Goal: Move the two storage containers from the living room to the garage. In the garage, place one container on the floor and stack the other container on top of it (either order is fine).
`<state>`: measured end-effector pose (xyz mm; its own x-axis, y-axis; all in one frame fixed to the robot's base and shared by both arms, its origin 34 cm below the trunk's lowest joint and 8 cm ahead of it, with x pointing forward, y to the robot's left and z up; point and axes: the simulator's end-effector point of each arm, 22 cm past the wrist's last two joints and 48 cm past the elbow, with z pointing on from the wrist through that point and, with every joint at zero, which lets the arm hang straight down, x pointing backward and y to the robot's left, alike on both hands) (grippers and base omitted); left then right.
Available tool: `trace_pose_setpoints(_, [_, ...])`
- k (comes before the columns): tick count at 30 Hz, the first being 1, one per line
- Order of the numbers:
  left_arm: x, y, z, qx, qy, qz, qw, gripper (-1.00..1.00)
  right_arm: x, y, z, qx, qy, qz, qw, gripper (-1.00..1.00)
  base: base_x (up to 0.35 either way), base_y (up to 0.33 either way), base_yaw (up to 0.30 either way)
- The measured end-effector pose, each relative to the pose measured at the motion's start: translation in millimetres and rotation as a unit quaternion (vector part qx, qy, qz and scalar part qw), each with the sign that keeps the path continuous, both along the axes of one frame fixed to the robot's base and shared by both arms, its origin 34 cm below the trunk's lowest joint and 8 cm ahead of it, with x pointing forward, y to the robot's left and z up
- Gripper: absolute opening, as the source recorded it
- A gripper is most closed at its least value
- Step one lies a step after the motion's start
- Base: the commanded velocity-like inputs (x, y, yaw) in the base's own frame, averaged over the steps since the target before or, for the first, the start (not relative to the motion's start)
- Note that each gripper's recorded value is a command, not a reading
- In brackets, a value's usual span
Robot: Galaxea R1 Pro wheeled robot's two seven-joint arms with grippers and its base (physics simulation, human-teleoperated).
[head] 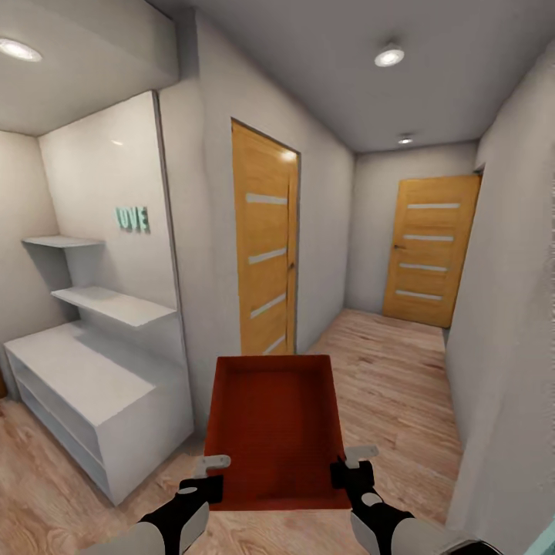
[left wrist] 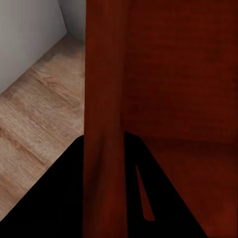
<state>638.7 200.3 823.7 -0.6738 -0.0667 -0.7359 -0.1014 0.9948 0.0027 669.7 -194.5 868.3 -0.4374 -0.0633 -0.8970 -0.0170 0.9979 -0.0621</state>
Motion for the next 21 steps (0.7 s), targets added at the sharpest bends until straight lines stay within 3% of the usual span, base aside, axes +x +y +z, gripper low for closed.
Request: trace_pose_setpoints(21, [-0.4, 0.1, -0.4, 0.0, 0.001, 0.0, 1.0, -1.0, -0.2, 0.1, -0.3, 0.0, 0.001, 0.0, 1.0, -1.0, 0.322, 0.0, -0.269])
